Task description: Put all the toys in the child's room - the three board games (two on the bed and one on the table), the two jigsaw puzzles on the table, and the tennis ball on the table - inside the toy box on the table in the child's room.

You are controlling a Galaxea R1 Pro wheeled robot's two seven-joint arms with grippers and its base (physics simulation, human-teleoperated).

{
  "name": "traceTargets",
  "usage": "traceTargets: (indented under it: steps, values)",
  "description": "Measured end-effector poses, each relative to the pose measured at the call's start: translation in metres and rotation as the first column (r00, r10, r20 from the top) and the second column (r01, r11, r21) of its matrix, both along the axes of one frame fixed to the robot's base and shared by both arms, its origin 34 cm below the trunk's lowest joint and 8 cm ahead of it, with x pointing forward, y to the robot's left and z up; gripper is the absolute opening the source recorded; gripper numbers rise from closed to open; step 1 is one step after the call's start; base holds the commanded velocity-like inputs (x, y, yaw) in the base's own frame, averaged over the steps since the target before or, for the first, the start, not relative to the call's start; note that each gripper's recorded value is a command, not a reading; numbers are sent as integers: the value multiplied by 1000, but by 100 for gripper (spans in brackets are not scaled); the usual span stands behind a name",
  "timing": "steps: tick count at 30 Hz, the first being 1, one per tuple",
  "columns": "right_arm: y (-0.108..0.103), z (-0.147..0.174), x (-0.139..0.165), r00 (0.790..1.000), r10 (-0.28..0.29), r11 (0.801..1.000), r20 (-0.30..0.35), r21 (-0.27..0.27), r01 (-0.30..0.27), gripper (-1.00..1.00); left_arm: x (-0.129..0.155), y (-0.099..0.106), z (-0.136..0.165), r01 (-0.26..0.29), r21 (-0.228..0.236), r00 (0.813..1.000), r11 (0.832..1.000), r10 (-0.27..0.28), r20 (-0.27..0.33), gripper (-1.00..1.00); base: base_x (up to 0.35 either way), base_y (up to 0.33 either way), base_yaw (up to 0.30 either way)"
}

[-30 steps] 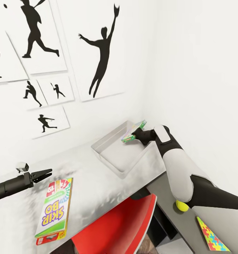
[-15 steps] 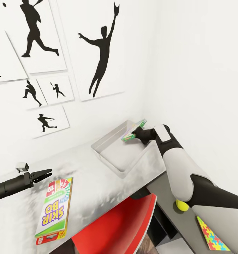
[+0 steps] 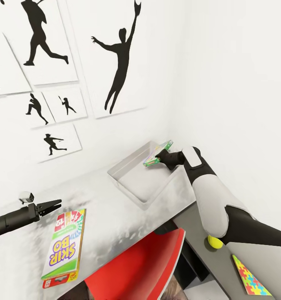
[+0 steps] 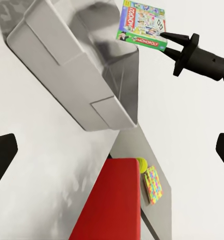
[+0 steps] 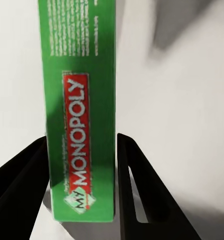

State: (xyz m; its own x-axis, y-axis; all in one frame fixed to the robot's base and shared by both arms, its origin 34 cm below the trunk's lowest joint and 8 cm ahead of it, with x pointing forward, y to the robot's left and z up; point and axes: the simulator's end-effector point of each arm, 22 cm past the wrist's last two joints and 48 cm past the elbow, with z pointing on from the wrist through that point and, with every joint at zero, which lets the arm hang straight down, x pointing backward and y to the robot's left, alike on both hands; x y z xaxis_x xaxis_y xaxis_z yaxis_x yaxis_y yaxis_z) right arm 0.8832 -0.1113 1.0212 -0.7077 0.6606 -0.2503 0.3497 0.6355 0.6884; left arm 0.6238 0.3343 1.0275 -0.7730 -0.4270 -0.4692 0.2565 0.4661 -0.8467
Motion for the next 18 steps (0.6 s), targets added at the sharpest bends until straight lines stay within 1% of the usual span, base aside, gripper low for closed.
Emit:
traceTargets:
  steps: [9, 11, 13, 18]
  values:
    - [1, -8, 2, 1000, 3, 1000, -8, 5, -3, -100, 0, 0, -7, 0, -1, 1000, 1000, 0, -14, 100, 0, 0, 0]
    - [2, -8, 3, 1000, 4, 1000, -4, 11, -4, -100, 0, 0, -9, 0, -1, 1000, 1000, 0, -16, 100, 0, 0, 0]
    - [6, -4, 5, 1000, 8, 999, 14, 32, -9, -100, 0, -1, -9, 0, -2, 1000, 1000, 0, -17, 100, 0, 0, 0]
    - [8, 0, 8, 1000, 14, 999, 28, 38, -15, -100, 0, -1, -10, 0, -1, 1000, 1000, 0, -19, 100, 0, 0, 0]
